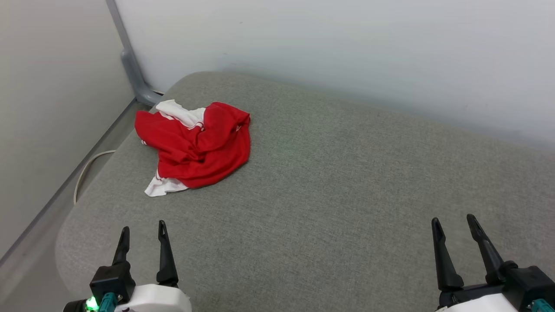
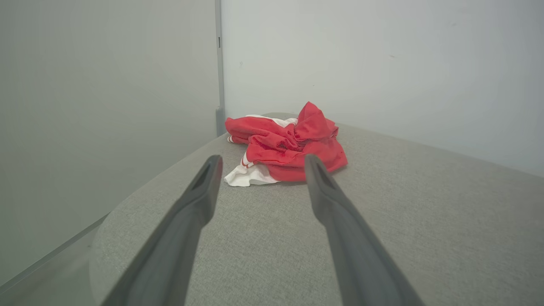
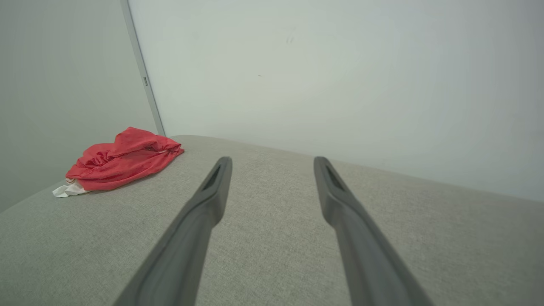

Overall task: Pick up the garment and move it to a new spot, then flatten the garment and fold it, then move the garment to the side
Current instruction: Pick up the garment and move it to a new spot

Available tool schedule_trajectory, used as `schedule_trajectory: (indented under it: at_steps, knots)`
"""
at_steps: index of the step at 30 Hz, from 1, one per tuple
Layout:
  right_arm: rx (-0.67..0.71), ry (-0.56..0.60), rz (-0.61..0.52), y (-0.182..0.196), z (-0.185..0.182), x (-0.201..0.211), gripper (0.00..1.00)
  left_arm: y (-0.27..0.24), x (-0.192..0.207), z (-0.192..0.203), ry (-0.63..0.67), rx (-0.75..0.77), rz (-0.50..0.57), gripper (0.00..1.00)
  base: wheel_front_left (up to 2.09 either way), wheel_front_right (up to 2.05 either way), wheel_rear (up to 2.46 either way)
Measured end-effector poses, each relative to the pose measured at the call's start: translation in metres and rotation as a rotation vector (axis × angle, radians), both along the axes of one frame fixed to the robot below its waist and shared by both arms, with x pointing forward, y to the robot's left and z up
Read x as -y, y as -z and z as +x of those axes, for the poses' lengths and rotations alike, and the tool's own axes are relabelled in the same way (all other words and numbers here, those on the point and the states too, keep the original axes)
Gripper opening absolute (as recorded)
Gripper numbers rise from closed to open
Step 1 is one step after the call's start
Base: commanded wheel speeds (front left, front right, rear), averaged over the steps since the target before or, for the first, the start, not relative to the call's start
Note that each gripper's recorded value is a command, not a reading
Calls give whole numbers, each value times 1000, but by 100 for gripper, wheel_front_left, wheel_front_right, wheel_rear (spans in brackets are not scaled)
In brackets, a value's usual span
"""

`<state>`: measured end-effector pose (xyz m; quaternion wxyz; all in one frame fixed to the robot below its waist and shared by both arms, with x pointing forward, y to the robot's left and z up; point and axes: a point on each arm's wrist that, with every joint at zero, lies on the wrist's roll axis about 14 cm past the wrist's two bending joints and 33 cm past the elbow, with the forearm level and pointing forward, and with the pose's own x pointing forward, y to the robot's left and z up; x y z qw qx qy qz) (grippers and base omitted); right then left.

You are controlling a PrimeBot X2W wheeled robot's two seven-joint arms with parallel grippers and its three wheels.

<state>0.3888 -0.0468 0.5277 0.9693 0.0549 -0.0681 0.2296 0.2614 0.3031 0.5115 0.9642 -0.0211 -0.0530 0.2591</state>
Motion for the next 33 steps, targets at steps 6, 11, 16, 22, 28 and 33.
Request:
schedule_trajectory:
  at_steps: [6,11,16,22,28,33]
  knots:
    - [1,-25,1,-1,0,-9,100,2,-8,-11,-34,-2,-9,100,0,0,0]
    - [-5,-27,0,2,0,-9,100,2,-9,-7,-27,-4,-8,100,0,0,0]
    - [-2,-4,-17,4,3,-2,100,-17,-18,13,-15,53,0,100,0,0,0]
    - [4,28,-34,7,13,8,100,-63,-43,52,14,144,96,100,0,0,0]
    - [-7,69,-59,17,24,21,100,-97,-61,89,29,218,142,100,0,0,0]
    - [-10,109,-77,24,37,33,100,-118,-69,127,79,259,169,100,0,0,0]
